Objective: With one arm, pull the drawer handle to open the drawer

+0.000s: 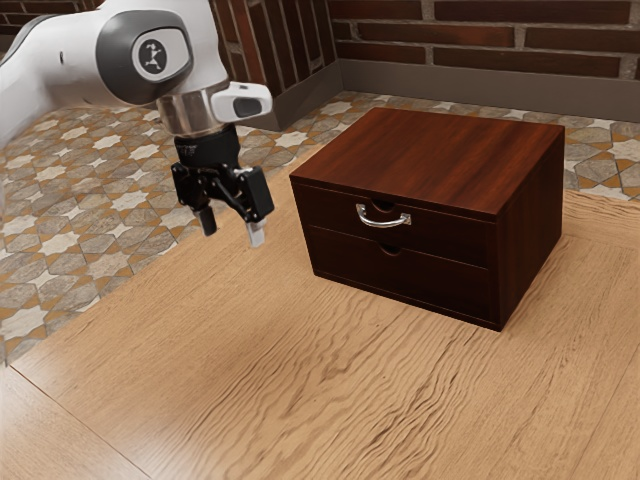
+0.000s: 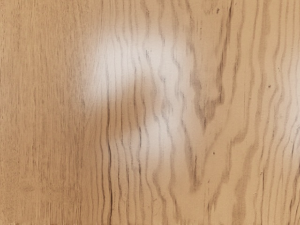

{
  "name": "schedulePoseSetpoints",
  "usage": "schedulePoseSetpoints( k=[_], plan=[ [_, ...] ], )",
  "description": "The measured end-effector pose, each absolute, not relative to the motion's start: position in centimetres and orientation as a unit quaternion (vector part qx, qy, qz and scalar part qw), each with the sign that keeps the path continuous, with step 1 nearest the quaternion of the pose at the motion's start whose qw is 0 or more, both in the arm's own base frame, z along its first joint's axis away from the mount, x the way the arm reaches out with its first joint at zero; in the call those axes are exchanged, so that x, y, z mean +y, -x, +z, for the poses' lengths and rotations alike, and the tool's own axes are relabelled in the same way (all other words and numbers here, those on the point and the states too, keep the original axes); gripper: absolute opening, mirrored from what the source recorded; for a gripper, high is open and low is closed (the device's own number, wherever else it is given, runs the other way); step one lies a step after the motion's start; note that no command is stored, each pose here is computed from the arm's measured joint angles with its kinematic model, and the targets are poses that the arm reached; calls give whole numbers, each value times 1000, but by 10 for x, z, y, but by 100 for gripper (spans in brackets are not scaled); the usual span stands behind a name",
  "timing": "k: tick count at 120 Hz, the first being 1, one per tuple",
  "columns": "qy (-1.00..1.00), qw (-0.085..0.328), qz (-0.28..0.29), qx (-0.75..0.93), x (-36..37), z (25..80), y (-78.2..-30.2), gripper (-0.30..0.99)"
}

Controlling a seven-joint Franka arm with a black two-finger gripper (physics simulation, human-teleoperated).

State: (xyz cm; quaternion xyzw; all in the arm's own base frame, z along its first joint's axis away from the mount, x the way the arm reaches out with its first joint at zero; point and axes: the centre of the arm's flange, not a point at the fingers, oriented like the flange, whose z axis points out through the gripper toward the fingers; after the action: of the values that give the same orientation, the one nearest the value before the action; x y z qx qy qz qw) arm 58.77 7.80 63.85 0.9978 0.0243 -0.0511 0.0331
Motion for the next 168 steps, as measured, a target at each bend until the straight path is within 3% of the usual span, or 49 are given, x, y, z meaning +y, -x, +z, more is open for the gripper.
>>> schedulePoseSetpoints(
  k=[36,47,58,84,119,144,168],
  plan=[
    [-998,42,-49,22,84,642,-584,69],
    [-996,43,60,-47,56,750,-533,69],
    [-974,70,104,-190,-7,779,-522,69],
    [-892,17,93,-442,-134,733,-557,69],
    [-843,-4,66,-533,-68,684,-607,69],
    [-790,-11,68,-609,-59,675,-614,69],
    [-744,-17,75,-663,-57,632,-640,69]
  ],
)
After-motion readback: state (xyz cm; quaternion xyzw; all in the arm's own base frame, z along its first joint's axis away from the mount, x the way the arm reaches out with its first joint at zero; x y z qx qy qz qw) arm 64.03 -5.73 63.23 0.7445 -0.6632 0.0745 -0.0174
